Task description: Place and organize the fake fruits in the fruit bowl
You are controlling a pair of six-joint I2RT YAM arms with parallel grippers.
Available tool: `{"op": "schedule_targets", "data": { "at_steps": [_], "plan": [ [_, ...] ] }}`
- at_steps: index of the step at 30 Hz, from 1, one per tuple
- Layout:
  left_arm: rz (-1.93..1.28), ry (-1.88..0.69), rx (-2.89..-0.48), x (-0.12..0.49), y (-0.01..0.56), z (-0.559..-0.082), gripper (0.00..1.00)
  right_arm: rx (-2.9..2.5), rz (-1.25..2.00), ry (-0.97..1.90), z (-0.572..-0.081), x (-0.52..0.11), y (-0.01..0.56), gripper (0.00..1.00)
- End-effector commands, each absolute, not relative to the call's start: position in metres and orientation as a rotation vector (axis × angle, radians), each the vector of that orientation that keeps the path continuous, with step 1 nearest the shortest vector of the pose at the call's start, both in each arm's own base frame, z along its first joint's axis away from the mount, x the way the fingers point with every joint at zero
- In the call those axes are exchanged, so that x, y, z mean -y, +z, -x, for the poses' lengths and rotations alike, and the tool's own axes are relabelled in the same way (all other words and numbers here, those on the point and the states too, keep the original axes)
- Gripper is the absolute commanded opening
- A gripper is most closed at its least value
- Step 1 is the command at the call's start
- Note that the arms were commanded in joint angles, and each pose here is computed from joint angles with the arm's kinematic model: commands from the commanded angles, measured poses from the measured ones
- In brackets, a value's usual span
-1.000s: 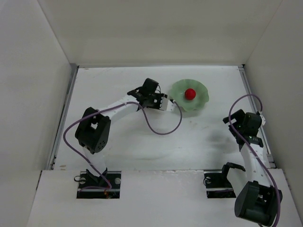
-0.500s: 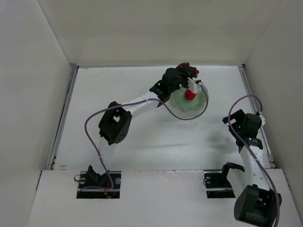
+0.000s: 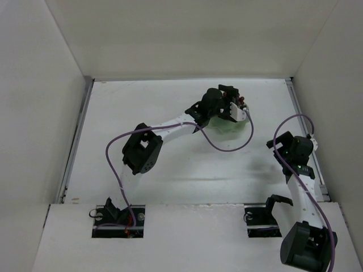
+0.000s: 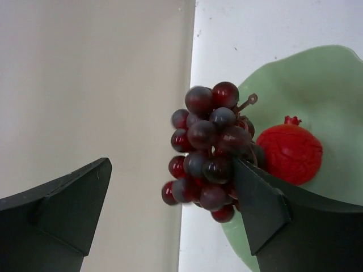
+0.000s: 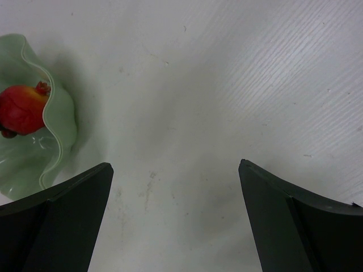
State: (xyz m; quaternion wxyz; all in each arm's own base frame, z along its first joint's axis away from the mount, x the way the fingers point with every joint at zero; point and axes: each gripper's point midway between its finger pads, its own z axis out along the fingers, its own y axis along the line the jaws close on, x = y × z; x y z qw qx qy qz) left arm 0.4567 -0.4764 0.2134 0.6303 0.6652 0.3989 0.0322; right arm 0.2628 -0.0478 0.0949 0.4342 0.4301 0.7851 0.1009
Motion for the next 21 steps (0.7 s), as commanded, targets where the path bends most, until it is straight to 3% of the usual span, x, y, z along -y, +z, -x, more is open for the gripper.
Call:
{"op": "schedule_targets", "data": {
  "at_steps": [1,10,15,21],
  "plan": [
    [-1.409,0.032,-0.87,0.464,0.289,-0.443,0.99,-1.913,-1.03,0.263,-0.271,0.049,0.109,1.0],
    [-1.371,0.027,-0.954,0.398,0.339,-0.409,1.0,-1.892,-1.023,0.269,-0.269,0.048,0.117,1.0],
    [-1.42,-0.028,-1.176,0.327,0.29,-0.364,1.0,-1.888,-1.025,0.266,-0.27,0.05,0.119,1.0],
    [-1.212,-0.048,-1.6,0.22,0.222,-0.336,1.0,-1.899,-1.019,0.269,-0.272,0.048,0.123,1.0]
  ]
}}
